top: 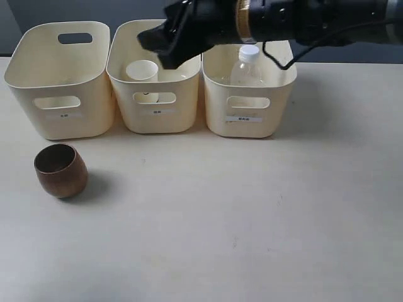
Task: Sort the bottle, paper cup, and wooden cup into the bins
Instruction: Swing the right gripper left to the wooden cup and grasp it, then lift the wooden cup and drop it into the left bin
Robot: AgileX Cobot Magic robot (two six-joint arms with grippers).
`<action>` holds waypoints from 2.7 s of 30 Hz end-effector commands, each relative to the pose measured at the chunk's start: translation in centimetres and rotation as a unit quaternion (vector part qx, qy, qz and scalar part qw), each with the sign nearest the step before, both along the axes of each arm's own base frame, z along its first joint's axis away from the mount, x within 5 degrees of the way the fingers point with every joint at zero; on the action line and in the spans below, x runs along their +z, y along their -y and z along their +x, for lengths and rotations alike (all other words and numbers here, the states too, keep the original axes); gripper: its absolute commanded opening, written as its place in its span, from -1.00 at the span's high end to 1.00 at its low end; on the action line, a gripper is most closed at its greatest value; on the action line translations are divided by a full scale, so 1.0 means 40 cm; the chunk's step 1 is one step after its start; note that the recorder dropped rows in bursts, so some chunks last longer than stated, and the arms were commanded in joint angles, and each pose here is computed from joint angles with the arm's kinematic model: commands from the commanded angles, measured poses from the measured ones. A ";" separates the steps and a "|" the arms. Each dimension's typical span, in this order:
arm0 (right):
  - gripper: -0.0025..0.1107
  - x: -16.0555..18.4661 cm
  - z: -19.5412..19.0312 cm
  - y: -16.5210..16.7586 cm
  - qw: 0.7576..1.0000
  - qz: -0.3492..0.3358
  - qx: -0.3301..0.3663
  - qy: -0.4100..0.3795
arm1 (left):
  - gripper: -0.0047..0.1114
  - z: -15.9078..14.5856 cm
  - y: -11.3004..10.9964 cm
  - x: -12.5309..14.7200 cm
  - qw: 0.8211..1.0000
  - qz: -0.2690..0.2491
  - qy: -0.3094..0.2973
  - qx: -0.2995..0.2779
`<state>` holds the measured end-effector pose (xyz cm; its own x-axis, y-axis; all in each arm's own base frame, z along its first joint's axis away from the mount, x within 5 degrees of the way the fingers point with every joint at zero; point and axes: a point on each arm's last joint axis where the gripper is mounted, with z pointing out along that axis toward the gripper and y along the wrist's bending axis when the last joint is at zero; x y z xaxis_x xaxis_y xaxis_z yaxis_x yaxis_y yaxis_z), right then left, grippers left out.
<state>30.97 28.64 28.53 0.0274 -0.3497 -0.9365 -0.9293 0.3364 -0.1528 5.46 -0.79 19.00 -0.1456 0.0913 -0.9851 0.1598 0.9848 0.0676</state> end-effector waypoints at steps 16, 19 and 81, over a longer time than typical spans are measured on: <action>-0.17 -0.122 -0.124 -0.303 0.979 -0.042 0.200 -0.016 | 0.92 0.001 0.000 0.004 1.000 -0.001 0.004 -0.001; -0.17 -0.166 -0.125 -0.334 0.976 -0.049 0.211 -0.027 | 0.92 0.001 0.000 0.004 1.000 -0.001 0.004 -0.001; 0.93 0.035 0.058 -0.337 0.995 0.060 0.069 0.042 | 0.92 0.001 0.000 0.004 1.000 -0.001 0.004 -0.001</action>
<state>31.40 41.95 30.39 0.1605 -0.2392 -0.9576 -0.9603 0.1863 -0.2075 5.46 -0.79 19.00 -0.1456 0.0913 -0.9851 0.1598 0.9848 0.0676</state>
